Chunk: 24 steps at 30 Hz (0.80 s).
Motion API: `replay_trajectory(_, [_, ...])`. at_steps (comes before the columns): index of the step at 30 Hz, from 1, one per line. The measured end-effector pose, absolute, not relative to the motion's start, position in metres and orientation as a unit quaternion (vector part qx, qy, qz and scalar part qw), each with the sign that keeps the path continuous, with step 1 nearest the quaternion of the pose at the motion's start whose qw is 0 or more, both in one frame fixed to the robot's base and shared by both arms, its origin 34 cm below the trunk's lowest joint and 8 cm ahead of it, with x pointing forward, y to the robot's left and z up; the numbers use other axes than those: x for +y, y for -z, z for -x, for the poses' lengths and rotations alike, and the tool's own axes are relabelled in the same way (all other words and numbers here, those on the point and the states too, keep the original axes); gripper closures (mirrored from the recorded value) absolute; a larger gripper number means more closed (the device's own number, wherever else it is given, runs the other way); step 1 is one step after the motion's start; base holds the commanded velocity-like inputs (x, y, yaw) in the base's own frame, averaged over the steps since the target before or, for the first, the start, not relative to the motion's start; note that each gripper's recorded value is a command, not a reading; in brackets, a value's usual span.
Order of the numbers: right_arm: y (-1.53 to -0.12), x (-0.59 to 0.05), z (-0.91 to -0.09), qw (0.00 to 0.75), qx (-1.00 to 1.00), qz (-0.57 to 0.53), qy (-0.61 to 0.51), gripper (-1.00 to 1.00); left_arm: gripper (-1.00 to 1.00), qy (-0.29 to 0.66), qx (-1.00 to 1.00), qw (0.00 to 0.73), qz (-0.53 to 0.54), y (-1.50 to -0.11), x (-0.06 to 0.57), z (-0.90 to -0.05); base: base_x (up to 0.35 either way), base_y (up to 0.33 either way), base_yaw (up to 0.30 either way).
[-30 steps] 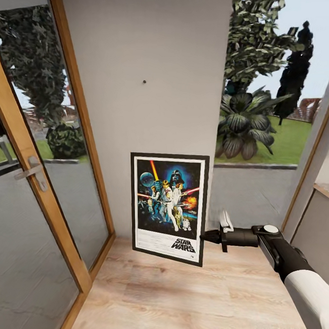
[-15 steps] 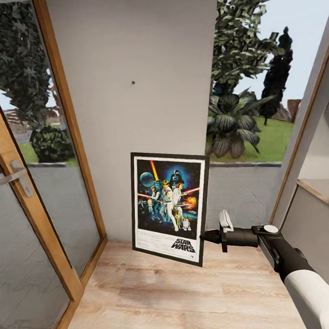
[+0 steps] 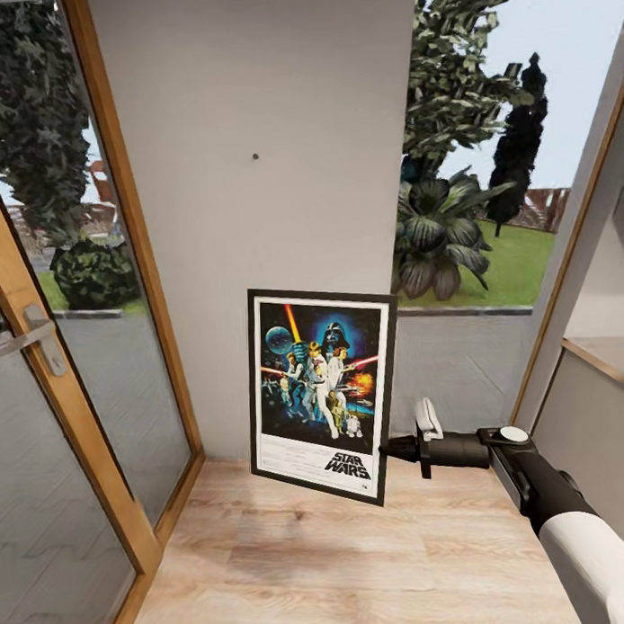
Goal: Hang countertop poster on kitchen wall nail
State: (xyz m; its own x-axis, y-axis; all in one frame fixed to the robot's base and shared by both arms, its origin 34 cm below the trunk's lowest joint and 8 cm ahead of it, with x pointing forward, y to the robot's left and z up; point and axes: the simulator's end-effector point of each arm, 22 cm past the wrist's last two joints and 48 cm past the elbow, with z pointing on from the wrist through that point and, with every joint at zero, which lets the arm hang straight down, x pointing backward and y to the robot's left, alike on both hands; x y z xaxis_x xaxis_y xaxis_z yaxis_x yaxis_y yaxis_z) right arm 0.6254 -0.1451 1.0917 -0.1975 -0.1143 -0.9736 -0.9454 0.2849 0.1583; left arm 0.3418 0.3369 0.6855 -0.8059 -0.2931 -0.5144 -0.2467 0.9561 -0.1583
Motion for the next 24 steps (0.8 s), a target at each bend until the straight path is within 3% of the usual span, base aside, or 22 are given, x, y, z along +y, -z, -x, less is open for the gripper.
replay_trajectory(8, [-1.0922,-0.1451,-0.6253,0.481,0.641,0.413,-0.432,1.00,-1.00,0.042,0.949,0.278,0.142,-0.6857,0.3369,-0.3421,0.000,0.001,-0.224])
replay_trajectory(18, [-1.0923,-0.1451,-0.6254,0.481,0.641,0.413,-0.432,1.00,-1.00,0.042,0.949,0.278,0.142,-0.6857,0.3373,-0.3420,0.005,0.000,-0.026])
replay_trajectory(24, [-1.0926,-0.1451,-0.6250,0.481,0.641,0.413,-0.432,1.00,-1.00,0.042,0.949,0.278,0.142,-0.6860,0.3376,-0.3419,0.166,0.000,-0.001])
